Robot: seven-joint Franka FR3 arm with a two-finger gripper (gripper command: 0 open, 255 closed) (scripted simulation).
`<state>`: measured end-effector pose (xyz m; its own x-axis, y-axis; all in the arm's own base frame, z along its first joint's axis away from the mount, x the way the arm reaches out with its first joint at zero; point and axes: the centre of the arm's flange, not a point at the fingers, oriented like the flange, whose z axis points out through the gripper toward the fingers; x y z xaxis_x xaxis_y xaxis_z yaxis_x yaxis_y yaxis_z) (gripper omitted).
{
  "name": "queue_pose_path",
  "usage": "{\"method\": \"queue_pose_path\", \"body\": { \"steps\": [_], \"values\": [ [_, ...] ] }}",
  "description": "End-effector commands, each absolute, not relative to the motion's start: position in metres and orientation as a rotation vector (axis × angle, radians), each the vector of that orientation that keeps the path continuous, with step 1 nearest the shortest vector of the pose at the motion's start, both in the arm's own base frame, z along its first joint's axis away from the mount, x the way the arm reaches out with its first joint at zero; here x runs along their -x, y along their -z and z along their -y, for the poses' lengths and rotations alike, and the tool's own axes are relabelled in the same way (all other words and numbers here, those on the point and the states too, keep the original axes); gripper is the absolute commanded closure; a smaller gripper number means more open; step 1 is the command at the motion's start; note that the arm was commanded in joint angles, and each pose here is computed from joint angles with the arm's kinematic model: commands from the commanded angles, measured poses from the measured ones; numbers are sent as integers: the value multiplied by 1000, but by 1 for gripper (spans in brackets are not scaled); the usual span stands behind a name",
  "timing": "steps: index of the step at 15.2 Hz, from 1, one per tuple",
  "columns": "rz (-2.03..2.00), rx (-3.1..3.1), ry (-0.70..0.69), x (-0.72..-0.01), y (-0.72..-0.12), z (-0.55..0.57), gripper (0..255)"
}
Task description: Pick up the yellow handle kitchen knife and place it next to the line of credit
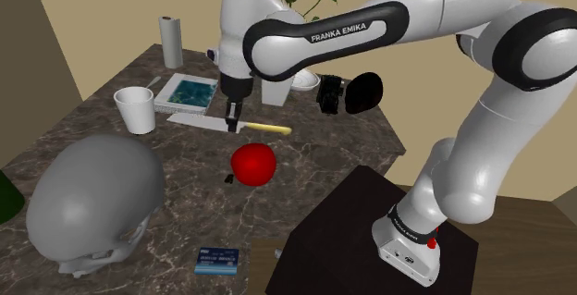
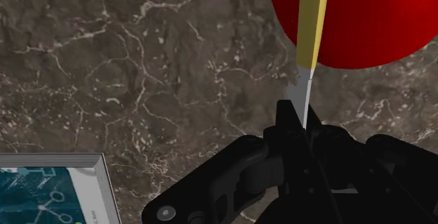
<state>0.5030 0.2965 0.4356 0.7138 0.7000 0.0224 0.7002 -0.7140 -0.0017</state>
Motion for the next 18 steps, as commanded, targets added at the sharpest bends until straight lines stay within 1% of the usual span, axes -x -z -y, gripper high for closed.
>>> {"method": "queue_pose_path", "body": {
  "steps": [1,18],
  "values": [
    [1182,2900,31,-489,-437,-319,255],
    [1182,2900,31,-370,-438,-510,255]
  ]
}}
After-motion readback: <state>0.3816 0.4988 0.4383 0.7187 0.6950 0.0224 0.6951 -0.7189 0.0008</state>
